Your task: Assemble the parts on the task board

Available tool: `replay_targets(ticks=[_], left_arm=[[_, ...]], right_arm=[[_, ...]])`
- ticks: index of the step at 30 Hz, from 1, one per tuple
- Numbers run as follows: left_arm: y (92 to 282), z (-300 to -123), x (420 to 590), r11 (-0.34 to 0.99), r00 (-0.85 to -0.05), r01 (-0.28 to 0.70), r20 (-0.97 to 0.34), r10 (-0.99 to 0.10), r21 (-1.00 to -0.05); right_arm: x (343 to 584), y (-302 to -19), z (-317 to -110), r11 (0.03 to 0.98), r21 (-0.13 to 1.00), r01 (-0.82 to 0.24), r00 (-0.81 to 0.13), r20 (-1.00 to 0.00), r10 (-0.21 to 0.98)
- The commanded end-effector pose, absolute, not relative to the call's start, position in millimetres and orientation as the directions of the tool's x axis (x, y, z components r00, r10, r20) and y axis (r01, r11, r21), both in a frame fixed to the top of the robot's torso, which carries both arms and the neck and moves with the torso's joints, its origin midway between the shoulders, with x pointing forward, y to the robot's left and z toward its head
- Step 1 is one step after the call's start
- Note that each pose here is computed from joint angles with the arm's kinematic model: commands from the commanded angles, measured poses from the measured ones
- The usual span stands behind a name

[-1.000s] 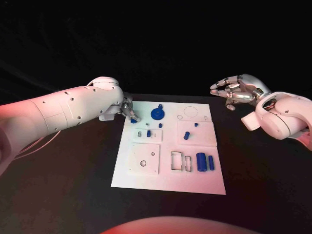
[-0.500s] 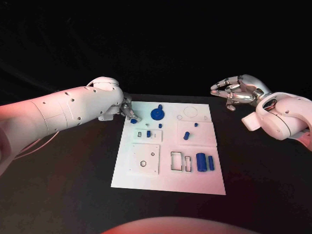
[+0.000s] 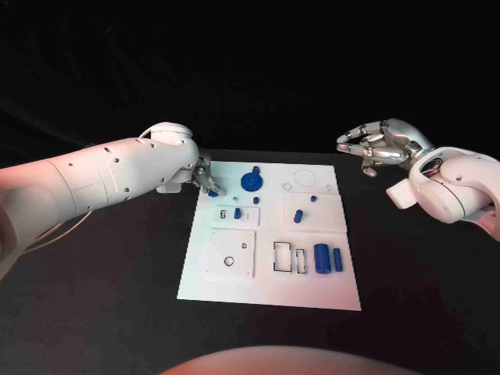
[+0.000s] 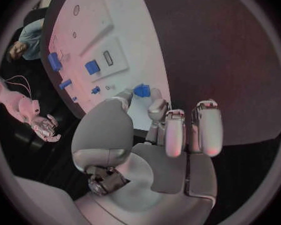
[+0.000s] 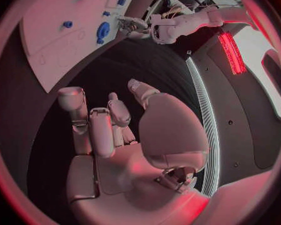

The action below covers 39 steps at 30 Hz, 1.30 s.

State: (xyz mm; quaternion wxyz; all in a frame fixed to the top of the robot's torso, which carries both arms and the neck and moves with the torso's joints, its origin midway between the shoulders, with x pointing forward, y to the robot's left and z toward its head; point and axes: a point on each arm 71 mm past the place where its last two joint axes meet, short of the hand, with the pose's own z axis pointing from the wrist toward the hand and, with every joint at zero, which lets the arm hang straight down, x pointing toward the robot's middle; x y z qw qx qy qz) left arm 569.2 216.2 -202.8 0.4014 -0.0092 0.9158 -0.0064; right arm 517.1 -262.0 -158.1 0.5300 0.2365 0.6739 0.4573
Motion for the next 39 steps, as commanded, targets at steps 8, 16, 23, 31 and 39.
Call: replay_targets(ticks=[8,16,23,31,39], left_arm=[[211.9,-204.5,567.3,1.000,-0.698,0.002,-0.716,-0.005,-0.009],[212.9,-203.9,568.6,1.000,-0.687,-0.017,-0.726,-0.026,-0.020],[212.5,-204.1,569.2,0.999,-0.687,-0.022,-0.726,-0.037,-0.029],[211.0,-205.0,568.4,0.999,-0.700,-0.005,-0.713,-0.030,-0.037],[210.7,-204.7,568.1,0.999,-0.697,-0.004,-0.716,-0.041,-0.054]], right_arm=[[516.3,-259.9,-158.8,0.467,0.867,-0.173,-0.343,-0.497,0.797],[516.2,-260.1,-158.9,0.467,0.867,-0.172,-0.342,-0.497,0.797],[516.1,-260.2,-158.9,0.467,0.867,-0.172,-0.342,-0.497,0.797],[516.0,-260.8,-159.0,0.467,0.867,-0.170,-0.342,-0.497,0.797],[516.1,-261.3,-159.0,0.468,0.867,-0.170,-0.341,-0.497,0.798]])
